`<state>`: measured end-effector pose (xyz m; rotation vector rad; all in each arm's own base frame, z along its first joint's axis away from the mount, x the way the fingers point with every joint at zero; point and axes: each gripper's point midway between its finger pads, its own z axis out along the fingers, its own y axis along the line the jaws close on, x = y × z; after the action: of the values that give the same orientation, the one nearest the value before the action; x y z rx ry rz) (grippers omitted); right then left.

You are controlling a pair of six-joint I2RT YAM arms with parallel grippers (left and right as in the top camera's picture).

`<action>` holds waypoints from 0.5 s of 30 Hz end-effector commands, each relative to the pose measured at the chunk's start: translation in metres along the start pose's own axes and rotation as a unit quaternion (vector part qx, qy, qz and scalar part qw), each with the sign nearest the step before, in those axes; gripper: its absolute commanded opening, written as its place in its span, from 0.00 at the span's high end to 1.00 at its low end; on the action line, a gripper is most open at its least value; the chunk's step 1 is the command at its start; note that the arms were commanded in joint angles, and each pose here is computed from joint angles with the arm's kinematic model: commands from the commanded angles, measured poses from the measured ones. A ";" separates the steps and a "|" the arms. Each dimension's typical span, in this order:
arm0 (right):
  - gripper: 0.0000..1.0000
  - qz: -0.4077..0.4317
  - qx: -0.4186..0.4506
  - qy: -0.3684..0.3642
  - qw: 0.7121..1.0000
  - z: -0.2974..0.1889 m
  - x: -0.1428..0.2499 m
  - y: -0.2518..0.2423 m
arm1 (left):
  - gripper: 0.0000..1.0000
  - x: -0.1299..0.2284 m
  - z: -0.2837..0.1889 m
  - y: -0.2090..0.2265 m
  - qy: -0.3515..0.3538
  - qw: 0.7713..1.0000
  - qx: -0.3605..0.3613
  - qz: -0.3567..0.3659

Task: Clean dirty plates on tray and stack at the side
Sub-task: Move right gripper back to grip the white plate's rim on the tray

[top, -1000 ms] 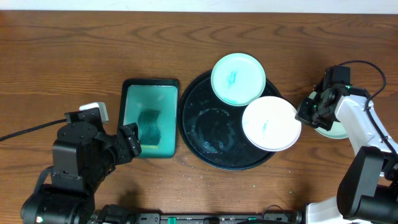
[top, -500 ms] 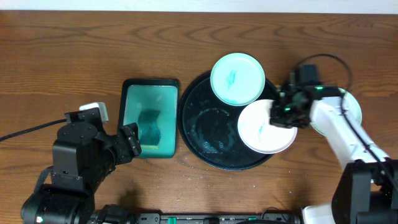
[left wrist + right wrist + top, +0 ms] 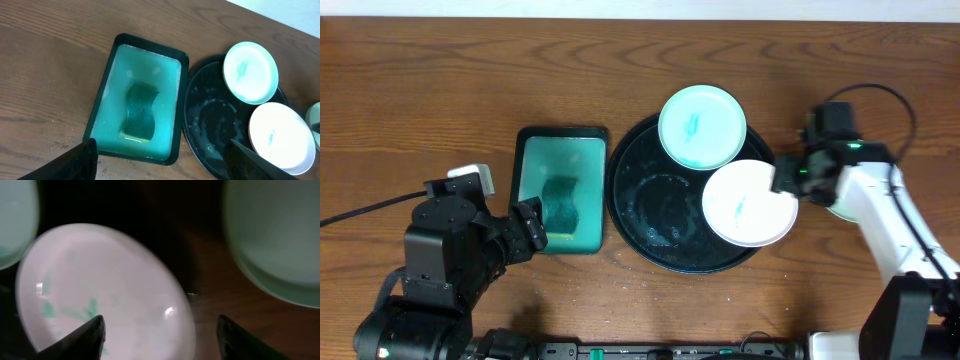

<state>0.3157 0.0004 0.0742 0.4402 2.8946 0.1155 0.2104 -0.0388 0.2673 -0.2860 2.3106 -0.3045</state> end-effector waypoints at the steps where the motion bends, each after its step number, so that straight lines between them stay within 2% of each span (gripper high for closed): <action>1: 0.30 0.005 -0.029 0.019 0.999 -0.001 0.005 -0.014 | 0.20 -0.007 -0.004 0.001 -0.012 1.000 -0.004 0.000; 5: 0.34 0.020 -0.022 0.039 0.999 0.018 0.021 -0.023 | 0.20 -0.007 -0.004 0.001 -0.012 1.000 -0.004 0.000; 6: 0.40 0.024 -0.022 0.040 0.999 0.023 0.025 -0.024 | 0.20 -0.007 -0.004 0.001 -0.012 1.000 -0.004 0.000; 8: 0.73 0.027 -0.027 0.041 0.998 0.030 0.030 -0.024 | 0.20 -0.007 -0.004 0.001 -0.012 1.000 -0.004 0.000; 10: 0.99 0.027 -0.031 0.044 0.998 0.031 0.032 -0.023 | 0.20 -0.007 -0.004 0.001 -0.012 1.000 -0.004 0.000; 15: 0.99 -0.010 -0.116 0.040 0.992 0.016 0.033 0.014 | 0.20 -0.007 -0.004 0.001 -0.012 1.000 -0.004 0.000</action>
<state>0.2845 -0.0038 0.0369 0.4909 2.9613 0.2751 0.2108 -0.0388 0.2677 -0.2857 2.3083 -0.3052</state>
